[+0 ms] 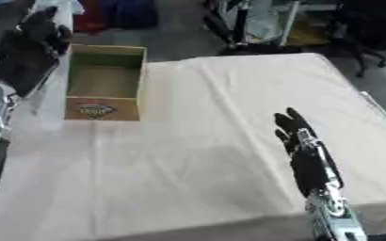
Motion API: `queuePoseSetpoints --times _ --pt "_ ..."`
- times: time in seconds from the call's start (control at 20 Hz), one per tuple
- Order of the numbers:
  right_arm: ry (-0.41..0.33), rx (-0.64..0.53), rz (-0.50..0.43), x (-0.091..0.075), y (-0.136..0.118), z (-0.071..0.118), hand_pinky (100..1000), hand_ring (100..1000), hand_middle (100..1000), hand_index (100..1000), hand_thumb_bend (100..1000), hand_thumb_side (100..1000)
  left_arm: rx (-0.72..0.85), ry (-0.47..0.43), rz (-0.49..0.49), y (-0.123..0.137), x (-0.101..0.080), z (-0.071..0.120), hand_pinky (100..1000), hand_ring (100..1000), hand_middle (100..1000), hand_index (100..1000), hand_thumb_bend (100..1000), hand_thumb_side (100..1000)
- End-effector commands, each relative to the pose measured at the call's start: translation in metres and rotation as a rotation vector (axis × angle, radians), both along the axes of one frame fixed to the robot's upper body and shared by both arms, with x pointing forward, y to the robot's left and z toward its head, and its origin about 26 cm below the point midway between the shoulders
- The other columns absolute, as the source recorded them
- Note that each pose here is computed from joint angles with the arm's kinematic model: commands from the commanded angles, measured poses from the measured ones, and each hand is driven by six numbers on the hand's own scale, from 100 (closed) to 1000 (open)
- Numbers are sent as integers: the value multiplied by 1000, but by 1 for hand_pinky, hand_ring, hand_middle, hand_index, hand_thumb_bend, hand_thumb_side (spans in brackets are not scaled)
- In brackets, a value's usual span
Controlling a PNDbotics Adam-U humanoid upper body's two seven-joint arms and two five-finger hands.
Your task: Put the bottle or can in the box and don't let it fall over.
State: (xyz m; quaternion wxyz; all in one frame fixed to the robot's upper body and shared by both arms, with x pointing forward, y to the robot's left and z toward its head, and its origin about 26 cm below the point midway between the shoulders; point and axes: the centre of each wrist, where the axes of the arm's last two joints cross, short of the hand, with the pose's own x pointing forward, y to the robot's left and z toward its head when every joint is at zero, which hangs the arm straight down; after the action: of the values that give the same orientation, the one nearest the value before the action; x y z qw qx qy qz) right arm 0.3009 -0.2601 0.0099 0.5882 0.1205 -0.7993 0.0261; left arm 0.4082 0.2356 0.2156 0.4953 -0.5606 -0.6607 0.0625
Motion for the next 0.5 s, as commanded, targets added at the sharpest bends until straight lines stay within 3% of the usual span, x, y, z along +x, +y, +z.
queuePoseSetpoints --times 0.05,0.35,0.5 --pt "-43 5 36 5 7 13 1000 984 860 968 100 793 51 -30 89 19 14 22 551 269 233 1000 489 934" --pt "-84 41 165 17 42 26 1000 982 859 968 100 788 143 -26 304 64 40 39 560 275 237 1000 491 938" --pt "-111 59 226 22 58 35 1000 981 859 967 100 785 175 26 384 85 47 26 570 269 237 1000 519 967"
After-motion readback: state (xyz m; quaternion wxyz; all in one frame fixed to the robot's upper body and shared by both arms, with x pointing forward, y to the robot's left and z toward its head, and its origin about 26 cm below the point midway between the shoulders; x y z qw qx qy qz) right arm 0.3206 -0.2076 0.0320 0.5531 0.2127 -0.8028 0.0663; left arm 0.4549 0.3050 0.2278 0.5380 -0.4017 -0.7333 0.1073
